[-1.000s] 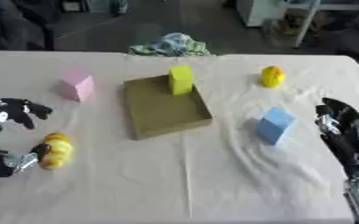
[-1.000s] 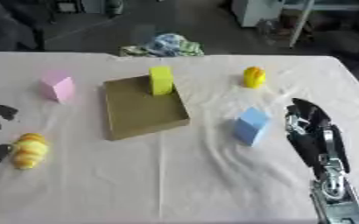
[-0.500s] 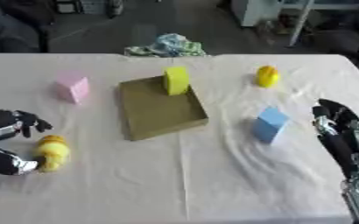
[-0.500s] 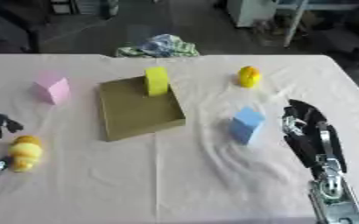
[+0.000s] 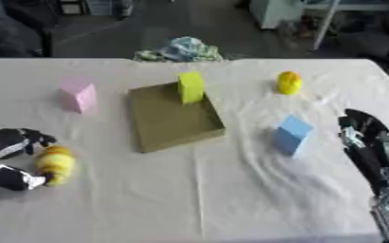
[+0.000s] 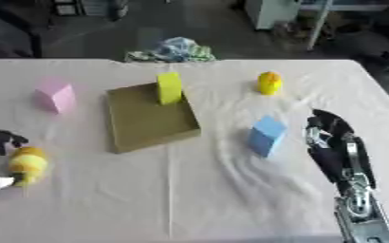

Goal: Pick up objects on the table and place them in the box.

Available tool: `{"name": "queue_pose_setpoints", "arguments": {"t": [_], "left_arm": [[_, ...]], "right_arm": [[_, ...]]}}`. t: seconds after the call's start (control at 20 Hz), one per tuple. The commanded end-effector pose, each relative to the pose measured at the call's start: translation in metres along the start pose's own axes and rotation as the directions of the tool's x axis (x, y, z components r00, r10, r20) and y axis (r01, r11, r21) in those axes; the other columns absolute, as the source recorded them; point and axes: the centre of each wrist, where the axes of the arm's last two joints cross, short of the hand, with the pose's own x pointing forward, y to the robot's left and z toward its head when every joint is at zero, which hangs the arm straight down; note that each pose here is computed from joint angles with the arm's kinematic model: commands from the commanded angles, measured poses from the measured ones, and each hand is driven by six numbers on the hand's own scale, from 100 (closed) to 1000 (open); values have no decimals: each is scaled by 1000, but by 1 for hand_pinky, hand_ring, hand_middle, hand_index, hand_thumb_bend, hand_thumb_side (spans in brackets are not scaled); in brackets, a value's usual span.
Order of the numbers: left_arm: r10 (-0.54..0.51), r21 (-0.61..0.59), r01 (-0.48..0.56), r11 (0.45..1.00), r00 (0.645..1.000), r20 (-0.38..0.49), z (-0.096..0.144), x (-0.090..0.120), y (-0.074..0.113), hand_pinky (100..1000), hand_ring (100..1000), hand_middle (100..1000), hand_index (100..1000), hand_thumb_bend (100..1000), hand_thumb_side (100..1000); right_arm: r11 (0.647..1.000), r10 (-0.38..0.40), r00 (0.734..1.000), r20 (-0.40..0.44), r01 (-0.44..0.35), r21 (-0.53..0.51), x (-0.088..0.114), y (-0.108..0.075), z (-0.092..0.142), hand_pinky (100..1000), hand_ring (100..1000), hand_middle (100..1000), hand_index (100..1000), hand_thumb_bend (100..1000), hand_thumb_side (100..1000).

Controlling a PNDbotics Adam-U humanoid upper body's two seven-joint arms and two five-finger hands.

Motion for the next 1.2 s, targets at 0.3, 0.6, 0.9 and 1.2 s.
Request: {"name": "queue_pose_setpoints", "arguments": {"t": [0.3, 0.6, 0.9, 1.2], "left_arm": [[-10, 76, 8, 997, 999, 32, -3, 2, 3, 556, 429, 449, 623, 100, 232], [-17, 320, -5, 948, 998, 66, 13, 19, 50, 499, 311, 338, 520, 100, 192], [-48, 454, -52, 890, 977, 207, 21, 57, 115, 527, 317, 352, 534, 100, 195], [-68, 402, -53, 914, 957, 281, -15, 85, 124, 549, 345, 376, 565, 100, 234]], "right_arm": [[1000, 15, 1000, 22, -15, 5, 5, -5, -4, 709, 777, 671, 797, 100, 480], [1000, 18, 1000, 19, -18, 2, 4, -6, -4, 709, 777, 671, 797, 100, 482], [1000, 15, 1000, 16, -15, 13, 3, -4, -3, 709, 777, 671, 797, 100, 485], [1000, 4, 1000, 12, -4, 23, 2, -1, -2, 709, 777, 672, 797, 100, 486]]}}
